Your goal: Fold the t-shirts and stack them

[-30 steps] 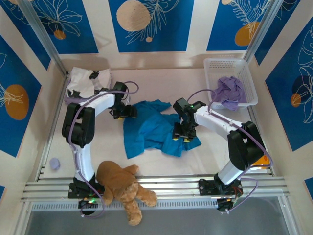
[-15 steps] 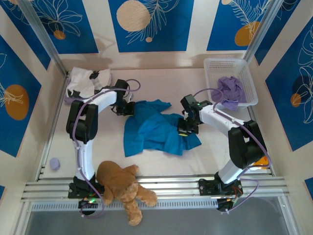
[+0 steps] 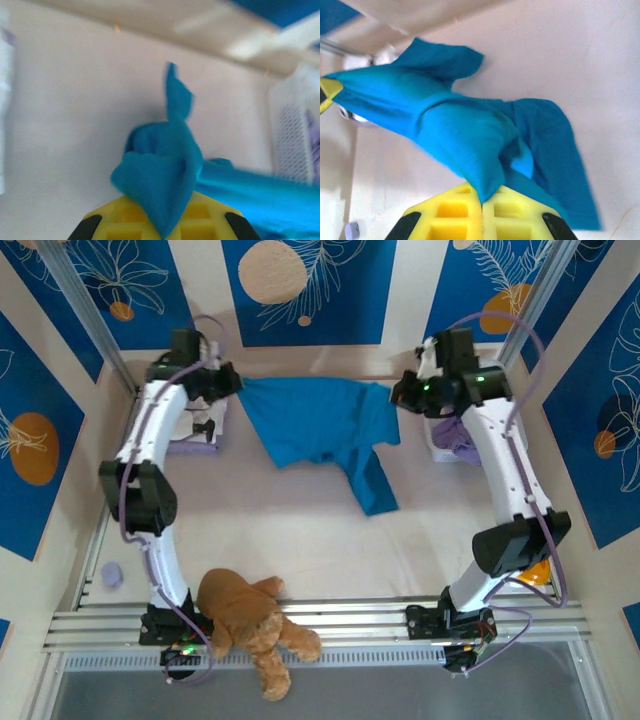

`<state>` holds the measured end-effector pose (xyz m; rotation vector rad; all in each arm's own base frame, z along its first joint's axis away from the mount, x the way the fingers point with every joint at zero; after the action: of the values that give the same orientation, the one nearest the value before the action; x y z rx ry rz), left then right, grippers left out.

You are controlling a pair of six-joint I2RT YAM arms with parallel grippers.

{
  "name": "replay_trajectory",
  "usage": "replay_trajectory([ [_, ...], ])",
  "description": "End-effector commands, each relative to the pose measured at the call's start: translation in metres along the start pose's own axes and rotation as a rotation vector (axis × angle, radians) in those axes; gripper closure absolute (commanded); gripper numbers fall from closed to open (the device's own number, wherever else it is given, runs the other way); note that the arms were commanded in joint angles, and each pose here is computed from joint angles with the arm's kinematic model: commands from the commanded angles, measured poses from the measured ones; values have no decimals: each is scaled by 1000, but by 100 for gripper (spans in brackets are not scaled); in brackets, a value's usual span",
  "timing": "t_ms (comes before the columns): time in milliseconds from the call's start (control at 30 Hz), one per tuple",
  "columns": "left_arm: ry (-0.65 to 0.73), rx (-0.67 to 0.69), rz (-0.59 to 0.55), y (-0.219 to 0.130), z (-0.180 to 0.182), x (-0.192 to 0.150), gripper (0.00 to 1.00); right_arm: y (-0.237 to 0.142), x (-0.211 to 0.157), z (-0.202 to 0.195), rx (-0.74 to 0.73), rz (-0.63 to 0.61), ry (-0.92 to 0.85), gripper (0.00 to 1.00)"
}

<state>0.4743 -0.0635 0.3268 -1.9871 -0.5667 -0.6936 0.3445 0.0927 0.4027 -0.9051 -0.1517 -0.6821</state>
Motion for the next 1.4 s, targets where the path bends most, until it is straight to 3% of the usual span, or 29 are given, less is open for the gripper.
replay_trajectory([
  [0, -68, -57, -217, -86, -12, 32, 100, -61, -17, 2, -2, -25, -11, 100],
  [100, -104, -61, -257, -118, -4, 18, 100, -86, -41, -7, 13, -31, 20, 100],
  [233, -132, -78, -170, -123, 0, -30, 100, -75, -89, -41, 7, 125, 131, 100],
  [400, -206, -162, 39, -90, -6, -130, 100, -37, -146, -104, -136, 301, 258, 100],
  [633, -248, -198, 347, -49, -31, -253, 100, -17, -174, -156, -336, 365, 358, 95],
  [667, -262, -189, 380, -45, -30, -266, 84, -15, -175, -161, -360, 371, 361, 89],
  [700, -263, -182, 403, -43, -30, -276, 59, -14, -177, -165, -378, 376, 365, 77],
  [733, -258, -166, 415, -43, -29, -281, 47, -14, -178, -168, -392, 380, 370, 70],
  [833, -197, -91, 430, -50, -26, -279, 33, -17, -182, -174, -432, 368, 367, 61],
  [1033, -81, -28, 419, -46, -30, -236, 32, -17, -171, -170, -433, 324, 338, 58],
  [1133, -51, -50, 396, -22, -36, -211, 33, 5, -162, -158, -369, 324, 322, 56],
  [1367, -38, -93, 405, 34, -49, -172, 33, 84, -107, -118, -410, 346, 183, 56],
])
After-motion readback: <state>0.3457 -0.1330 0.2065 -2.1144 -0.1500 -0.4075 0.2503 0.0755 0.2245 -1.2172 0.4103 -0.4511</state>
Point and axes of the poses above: each hand's point on the last joint's axis, 136 mm out from that joint toward the fingers, its own y axis out along the fingers, its own z axis along the line the jaws close on, x = y × z, the point moved 8 cm from there along -y, back along the fingers, and after that the axes turned 15 degrees about y, right-handed, at the moved point
